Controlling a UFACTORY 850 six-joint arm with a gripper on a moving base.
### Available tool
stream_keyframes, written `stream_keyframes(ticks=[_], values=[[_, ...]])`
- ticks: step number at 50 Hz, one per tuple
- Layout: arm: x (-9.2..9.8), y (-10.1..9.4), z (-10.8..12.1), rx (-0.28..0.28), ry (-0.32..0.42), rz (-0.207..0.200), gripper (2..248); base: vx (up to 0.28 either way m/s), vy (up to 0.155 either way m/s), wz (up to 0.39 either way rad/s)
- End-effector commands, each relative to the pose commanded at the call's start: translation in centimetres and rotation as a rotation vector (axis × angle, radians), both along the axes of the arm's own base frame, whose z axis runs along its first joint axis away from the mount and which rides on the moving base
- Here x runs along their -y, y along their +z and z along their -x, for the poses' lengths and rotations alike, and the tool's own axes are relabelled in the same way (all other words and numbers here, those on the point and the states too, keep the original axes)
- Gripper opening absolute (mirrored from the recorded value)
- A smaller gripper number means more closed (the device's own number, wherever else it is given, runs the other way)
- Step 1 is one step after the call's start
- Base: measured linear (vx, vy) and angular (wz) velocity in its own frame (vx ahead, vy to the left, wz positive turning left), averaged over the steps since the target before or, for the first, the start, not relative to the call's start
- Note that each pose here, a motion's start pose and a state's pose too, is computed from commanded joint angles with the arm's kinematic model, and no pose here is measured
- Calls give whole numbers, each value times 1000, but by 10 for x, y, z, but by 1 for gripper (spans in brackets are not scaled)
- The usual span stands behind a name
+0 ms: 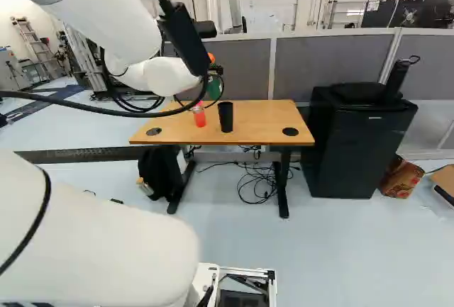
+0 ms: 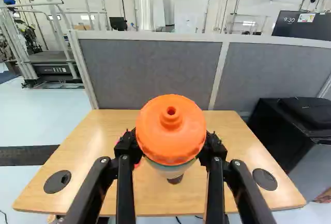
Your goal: Pick up the green bottle from the table
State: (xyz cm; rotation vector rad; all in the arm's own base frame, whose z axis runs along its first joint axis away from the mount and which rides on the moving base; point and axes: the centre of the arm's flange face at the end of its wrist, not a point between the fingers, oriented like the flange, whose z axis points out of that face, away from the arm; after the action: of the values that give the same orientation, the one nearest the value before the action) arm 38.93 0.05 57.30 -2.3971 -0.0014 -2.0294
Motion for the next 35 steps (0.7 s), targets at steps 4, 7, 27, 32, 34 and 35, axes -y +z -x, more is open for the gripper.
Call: stream_keyframes(ticks=[4, 7, 27, 32, 34, 35], values=[[0, 0, 0, 0, 0, 0, 124, -116, -4, -9], [0, 0, 0, 0, 0, 0, 124, -139, -3, -4], [0, -1, 4, 2, 0, 0, 124, -91, -3, -9], [0, -1, 4, 2, 0, 0, 124, 0, 0, 0], [0, -1, 4, 2, 0, 0, 124, 0, 0, 0], [0, -1, 4, 2, 0, 0, 124, 0, 0, 0]])
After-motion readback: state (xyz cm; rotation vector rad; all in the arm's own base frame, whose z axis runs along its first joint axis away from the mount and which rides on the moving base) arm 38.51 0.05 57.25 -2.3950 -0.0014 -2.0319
